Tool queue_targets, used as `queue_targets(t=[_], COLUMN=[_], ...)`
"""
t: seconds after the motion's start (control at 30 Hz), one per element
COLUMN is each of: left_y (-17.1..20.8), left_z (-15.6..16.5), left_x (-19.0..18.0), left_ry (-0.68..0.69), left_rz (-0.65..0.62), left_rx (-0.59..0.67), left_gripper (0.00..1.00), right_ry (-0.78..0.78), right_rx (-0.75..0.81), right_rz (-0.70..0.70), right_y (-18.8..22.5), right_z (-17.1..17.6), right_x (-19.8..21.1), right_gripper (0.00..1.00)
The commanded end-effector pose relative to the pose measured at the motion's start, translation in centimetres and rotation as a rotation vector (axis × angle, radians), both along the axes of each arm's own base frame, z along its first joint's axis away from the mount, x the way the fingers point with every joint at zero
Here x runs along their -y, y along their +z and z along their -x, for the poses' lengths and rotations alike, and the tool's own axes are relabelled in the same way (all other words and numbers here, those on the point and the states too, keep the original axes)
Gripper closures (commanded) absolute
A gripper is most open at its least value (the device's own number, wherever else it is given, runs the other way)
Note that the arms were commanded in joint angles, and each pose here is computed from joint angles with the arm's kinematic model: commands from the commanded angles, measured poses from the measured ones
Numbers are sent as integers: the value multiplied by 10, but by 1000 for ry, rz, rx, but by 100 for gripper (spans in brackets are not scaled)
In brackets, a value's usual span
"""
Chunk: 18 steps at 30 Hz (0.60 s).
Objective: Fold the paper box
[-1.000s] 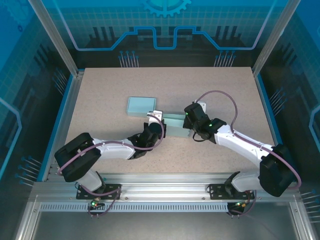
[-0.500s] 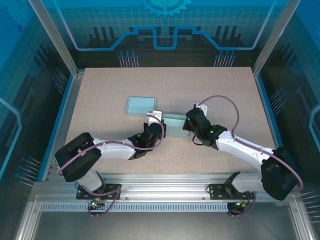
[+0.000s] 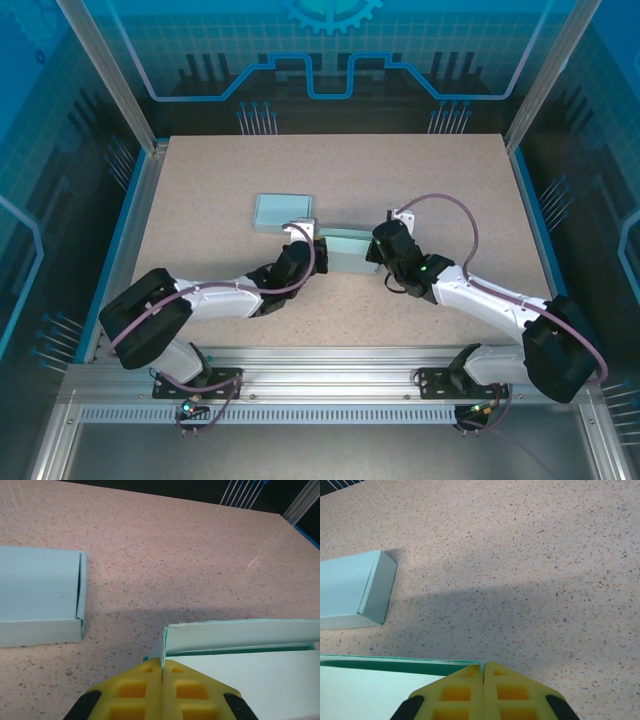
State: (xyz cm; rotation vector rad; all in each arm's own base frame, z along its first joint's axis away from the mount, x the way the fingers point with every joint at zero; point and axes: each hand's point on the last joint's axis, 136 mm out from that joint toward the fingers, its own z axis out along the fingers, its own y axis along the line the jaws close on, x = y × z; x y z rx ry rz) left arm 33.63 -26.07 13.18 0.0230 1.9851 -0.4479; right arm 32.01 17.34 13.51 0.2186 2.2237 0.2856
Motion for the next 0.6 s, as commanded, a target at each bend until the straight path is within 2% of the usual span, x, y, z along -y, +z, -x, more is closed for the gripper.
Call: queue_targets(t=[0.0,0.3,0.57], left_y=[-6,-4,-8], left_z=[27,25,23], left_x=[34,38,34], left_ry=[-199,-226,-213], left_rz=[123,220,235], left_rx=[-114,-171,-201], left_gripper=[100,100,100], right_ry=[158,158,170], right_rx=[-140,-155,-146], right_rz=[14,43,39], right_y=[-37,-41,-37], right_z=[32,37,35], right_x=[-24,-17,-21], right_gripper=[100,100,100])
